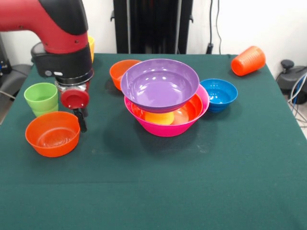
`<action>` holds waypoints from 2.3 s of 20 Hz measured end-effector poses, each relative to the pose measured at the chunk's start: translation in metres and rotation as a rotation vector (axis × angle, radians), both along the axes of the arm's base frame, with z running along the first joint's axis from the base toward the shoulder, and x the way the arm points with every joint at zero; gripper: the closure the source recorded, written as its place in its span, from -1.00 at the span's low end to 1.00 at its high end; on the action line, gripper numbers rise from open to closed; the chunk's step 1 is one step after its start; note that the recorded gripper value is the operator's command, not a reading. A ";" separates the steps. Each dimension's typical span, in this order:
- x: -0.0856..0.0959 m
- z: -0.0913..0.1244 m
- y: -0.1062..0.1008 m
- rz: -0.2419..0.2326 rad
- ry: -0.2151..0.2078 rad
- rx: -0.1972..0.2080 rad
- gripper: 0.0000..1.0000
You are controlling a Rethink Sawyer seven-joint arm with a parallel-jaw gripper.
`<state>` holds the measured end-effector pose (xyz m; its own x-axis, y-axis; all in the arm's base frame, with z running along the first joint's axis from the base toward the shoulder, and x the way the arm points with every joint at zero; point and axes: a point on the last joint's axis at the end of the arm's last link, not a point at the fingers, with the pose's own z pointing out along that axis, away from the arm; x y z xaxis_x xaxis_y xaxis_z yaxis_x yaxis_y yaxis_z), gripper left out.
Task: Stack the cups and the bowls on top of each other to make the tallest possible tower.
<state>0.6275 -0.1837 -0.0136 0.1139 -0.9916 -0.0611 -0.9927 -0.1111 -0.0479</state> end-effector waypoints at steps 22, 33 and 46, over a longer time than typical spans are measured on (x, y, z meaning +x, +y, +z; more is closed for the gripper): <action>-0.035 -0.016 -0.008 -0.193 -0.020 -0.028 -1.00; -0.049 0.040 -0.033 -0.297 -0.020 -0.018 -1.00; -0.046 0.041 -0.017 -0.309 -0.018 0.004 -1.00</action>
